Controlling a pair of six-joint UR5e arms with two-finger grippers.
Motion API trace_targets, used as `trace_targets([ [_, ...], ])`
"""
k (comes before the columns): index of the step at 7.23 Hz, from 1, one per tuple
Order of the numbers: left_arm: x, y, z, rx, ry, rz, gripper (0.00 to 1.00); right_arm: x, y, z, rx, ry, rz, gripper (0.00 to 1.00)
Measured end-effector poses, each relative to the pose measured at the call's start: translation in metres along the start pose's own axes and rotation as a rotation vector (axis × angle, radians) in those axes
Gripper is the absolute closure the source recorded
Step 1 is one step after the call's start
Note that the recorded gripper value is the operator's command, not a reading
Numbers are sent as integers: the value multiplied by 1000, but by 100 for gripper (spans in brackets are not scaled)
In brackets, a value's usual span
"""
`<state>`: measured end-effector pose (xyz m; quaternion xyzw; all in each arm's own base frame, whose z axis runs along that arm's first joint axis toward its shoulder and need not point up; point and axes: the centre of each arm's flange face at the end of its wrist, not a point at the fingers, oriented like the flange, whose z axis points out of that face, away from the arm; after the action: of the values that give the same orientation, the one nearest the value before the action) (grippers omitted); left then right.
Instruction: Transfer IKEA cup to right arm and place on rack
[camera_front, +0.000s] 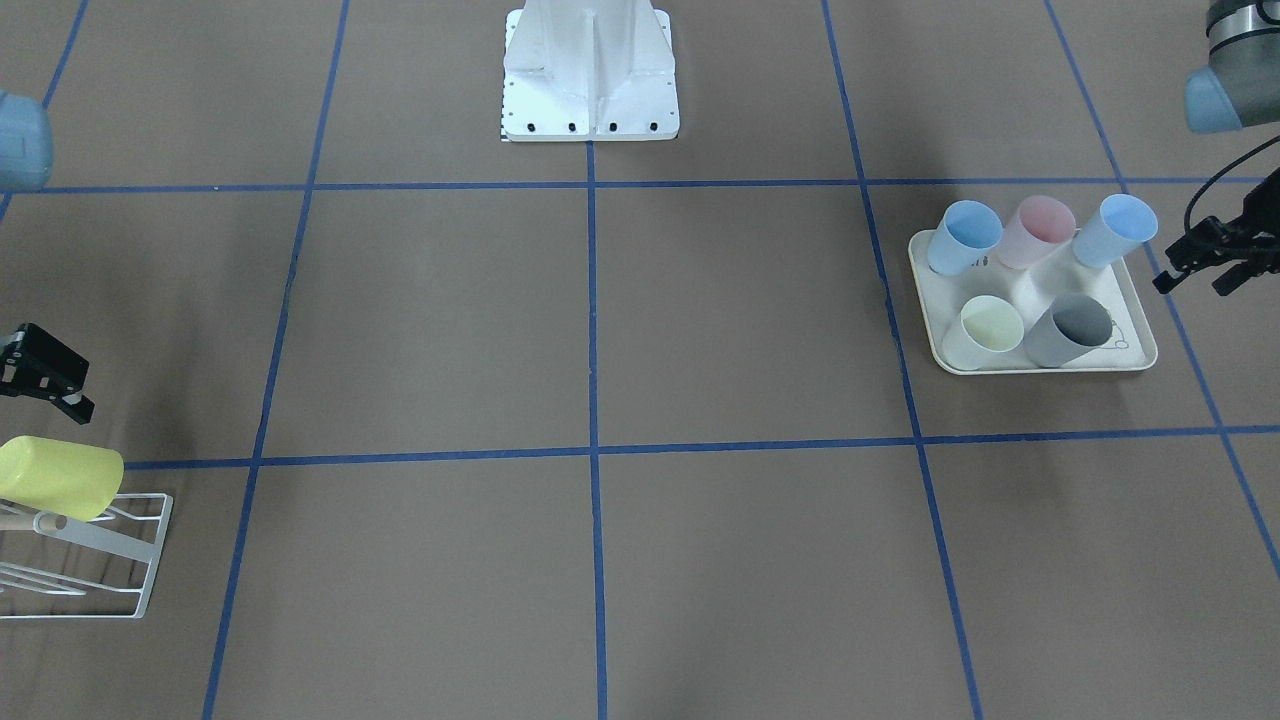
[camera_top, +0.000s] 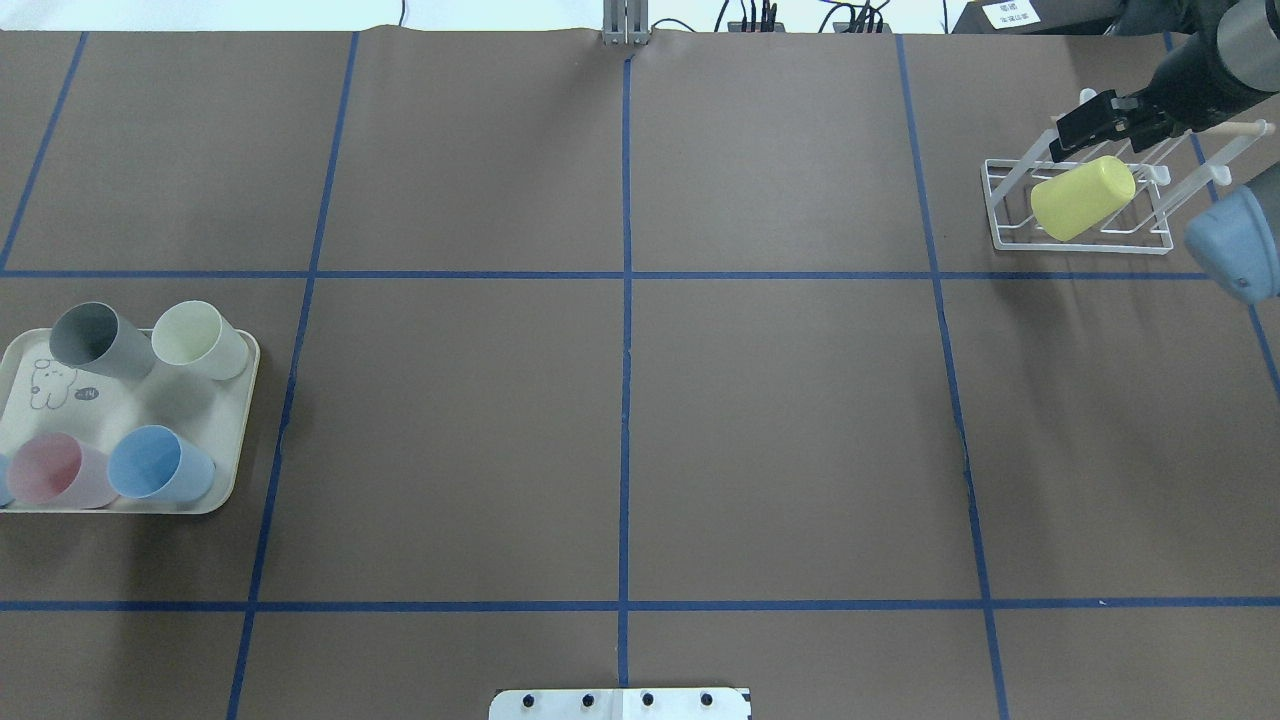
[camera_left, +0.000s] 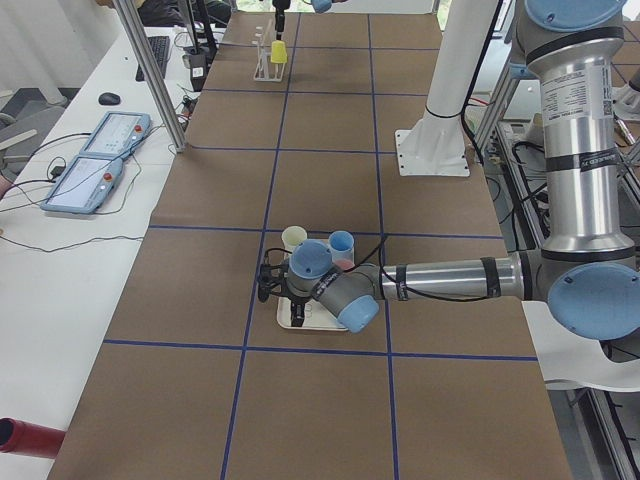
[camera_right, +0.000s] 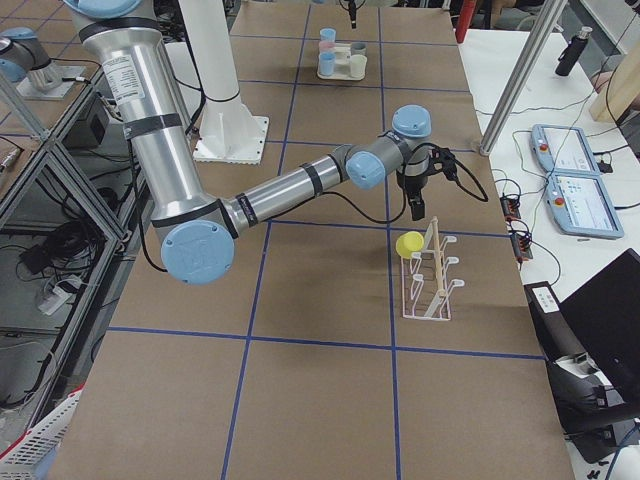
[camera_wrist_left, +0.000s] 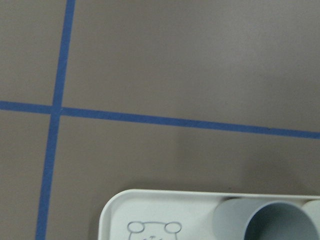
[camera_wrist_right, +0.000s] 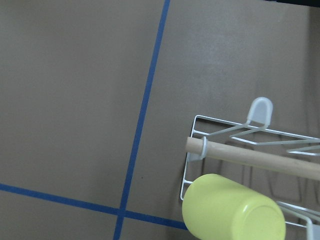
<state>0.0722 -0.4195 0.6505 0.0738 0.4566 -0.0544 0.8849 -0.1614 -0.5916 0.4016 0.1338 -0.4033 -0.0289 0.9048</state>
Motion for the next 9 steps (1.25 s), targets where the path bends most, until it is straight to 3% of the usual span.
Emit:
trace_targets([
  [4,-30,85,-10,-78,-75,-19,0,-10,4,2,-6,-10,20,1],
  [9,-24,96,11,-128,-105,-2,1,-9,5,4,-10,-10,21,1],
])
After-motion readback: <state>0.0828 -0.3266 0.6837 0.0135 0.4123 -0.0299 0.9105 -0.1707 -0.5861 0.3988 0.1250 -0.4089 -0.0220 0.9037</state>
